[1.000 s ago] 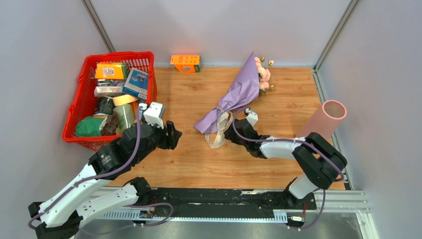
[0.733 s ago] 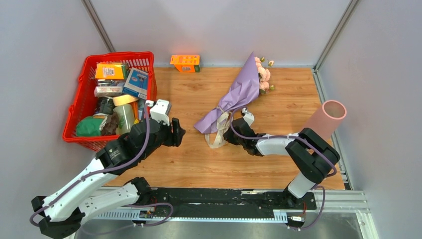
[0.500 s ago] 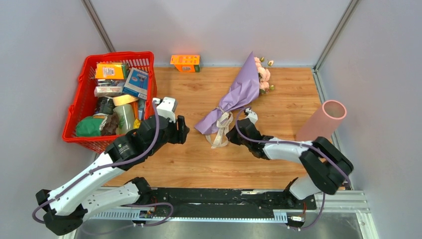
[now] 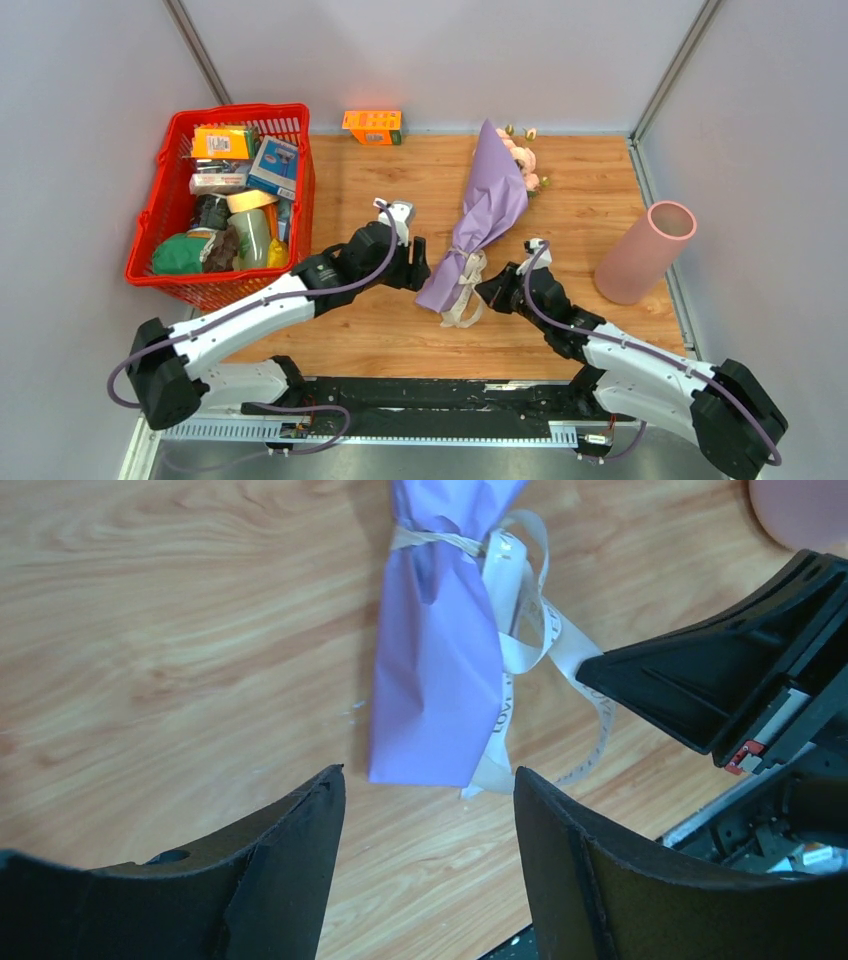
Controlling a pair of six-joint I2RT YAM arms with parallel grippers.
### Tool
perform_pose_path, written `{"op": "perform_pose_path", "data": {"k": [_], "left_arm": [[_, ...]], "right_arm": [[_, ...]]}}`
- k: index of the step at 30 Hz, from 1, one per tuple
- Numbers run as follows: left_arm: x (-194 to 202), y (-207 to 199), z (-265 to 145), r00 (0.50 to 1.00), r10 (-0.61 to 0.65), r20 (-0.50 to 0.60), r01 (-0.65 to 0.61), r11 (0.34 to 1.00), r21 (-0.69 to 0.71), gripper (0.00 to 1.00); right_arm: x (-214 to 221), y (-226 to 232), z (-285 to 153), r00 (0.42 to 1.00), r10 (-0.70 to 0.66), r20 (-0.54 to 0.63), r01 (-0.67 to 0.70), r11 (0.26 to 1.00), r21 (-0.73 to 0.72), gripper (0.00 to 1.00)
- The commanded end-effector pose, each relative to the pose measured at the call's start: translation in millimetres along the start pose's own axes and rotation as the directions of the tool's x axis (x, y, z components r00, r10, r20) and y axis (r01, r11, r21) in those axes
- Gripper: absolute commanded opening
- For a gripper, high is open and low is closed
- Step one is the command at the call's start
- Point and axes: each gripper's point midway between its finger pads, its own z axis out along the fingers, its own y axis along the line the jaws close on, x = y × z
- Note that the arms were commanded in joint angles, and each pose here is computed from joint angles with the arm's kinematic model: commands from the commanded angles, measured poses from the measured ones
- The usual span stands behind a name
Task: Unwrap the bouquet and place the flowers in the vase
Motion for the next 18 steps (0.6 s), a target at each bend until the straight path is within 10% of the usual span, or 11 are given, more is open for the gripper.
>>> {"op": "perform_pose_path", "data": {"k": [1, 18], "left_arm": [[0.0, -41.3, 24.7, 0.998, -0.061, -0.003, 0.061, 0.982, 0.180, 0.71], [73.2, -48.4, 107.1, 0.991, 0.045, -0.129, -0.030, 0.993, 0.115, 0.70]], "right_arm": [[9.0, -1.0, -12.1, 1.000, 0.014, -0.020, -0.015, 0.999, -0.034, 0.00], [25.0, -34.2, -18.2, 0.998, 0.051, -0.040, -0.048, 0.996, 0.079, 0.11]]}}
